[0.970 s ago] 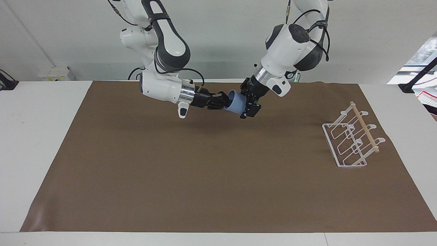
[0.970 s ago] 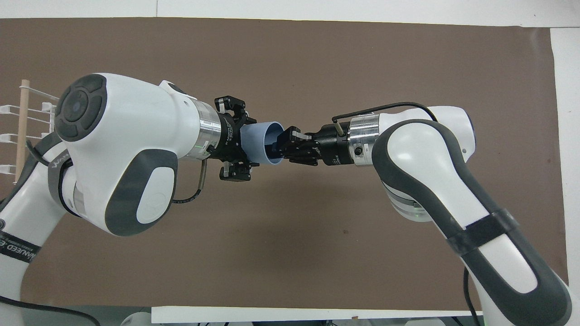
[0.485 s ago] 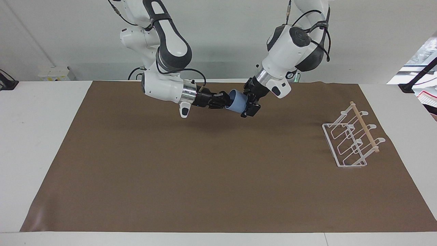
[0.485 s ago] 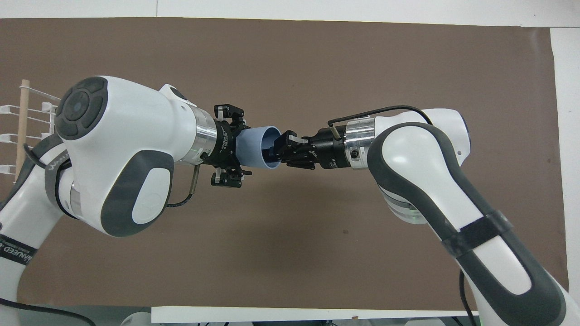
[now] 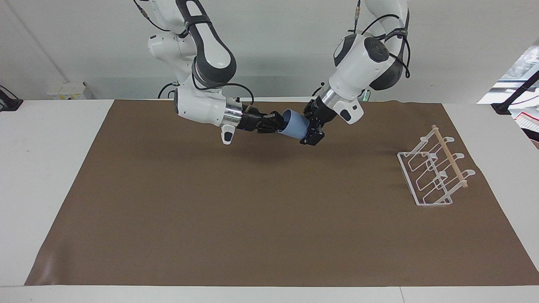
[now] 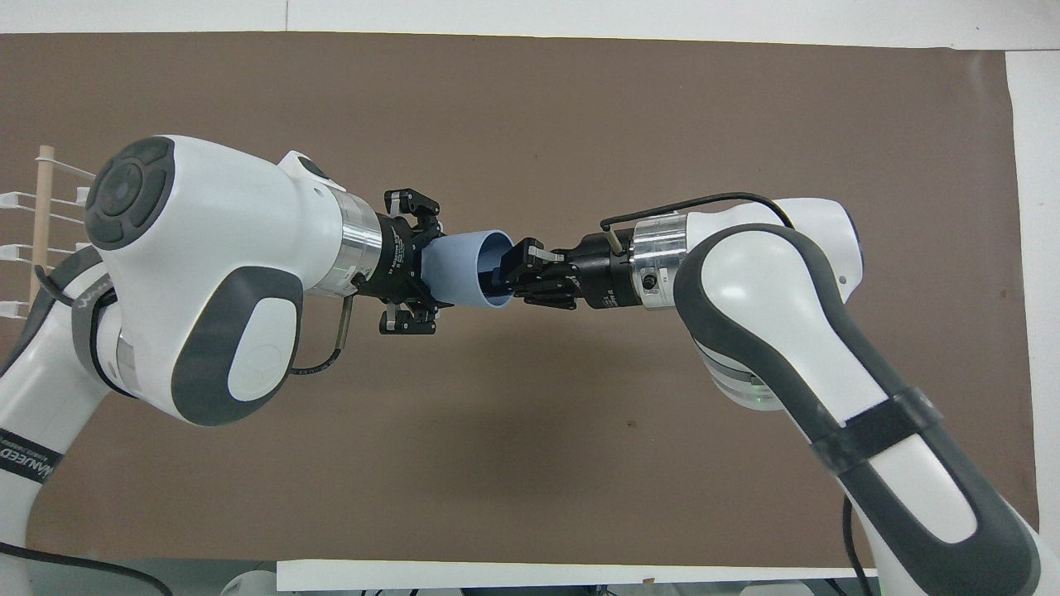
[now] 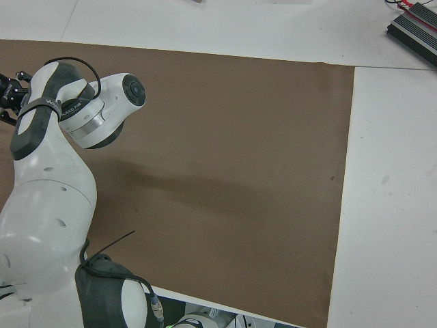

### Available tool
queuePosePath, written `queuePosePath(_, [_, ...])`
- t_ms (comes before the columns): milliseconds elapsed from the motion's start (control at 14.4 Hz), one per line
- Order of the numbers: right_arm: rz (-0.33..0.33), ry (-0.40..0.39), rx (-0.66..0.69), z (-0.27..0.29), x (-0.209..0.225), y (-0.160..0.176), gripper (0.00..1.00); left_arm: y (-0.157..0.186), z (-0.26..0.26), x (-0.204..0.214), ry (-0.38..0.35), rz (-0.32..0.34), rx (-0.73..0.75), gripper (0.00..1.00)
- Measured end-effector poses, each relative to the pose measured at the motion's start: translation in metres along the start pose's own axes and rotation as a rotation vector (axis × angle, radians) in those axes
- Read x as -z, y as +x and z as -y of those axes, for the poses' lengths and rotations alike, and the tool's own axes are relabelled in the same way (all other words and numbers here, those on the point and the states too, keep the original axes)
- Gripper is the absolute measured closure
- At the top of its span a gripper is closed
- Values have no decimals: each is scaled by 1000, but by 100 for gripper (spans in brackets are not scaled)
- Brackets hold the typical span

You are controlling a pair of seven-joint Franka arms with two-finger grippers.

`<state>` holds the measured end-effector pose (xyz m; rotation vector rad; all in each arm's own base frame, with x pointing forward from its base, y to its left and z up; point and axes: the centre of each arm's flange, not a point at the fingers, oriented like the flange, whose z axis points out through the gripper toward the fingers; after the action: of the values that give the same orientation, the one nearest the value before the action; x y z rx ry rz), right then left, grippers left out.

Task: Hang cup on cup holder
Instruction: 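Open the right gripper and withdraw it while the left gripper pulls cup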

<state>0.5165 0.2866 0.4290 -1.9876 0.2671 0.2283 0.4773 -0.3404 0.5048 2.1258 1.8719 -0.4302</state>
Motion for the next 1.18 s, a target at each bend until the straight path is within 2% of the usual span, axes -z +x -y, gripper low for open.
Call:
queuePosePath(139, [0,0,0,0,0,0,95,0,0,0,-1,1,0,32])
queuePosePath(208, [0,0,0,0,0,0,90,-1,0,0,-1,2,-1,32])
queuePosePath(416, [-15,4,4,3,4,3,58,-3,-1,5,-10,7,-5,32])
queuePosePath(485, [-48,6,7,6,10,7,45,-4,-2,11,-18,11,-6,32])
queuePosePath(693, [-179,3,17,12,28,20,15,11,-17,37,-48,9,18,32])
queuePosePath(762, [-238,-2,17,12,34,25,3,24,-22,45,-42,-21,17,32])
queuePosePath(832, [-292,-9,16,10,40,30,0,38,-26,51,-39,-65,16,32])
queuePosePath(970, [-358,-43,33,7,49,36,0,69,-33,59,-39,-187,1,32])
queuePosePath(1178, [-390,-131,87,-1,68,49,0,111,-39,70,-31,-406,-52,32])
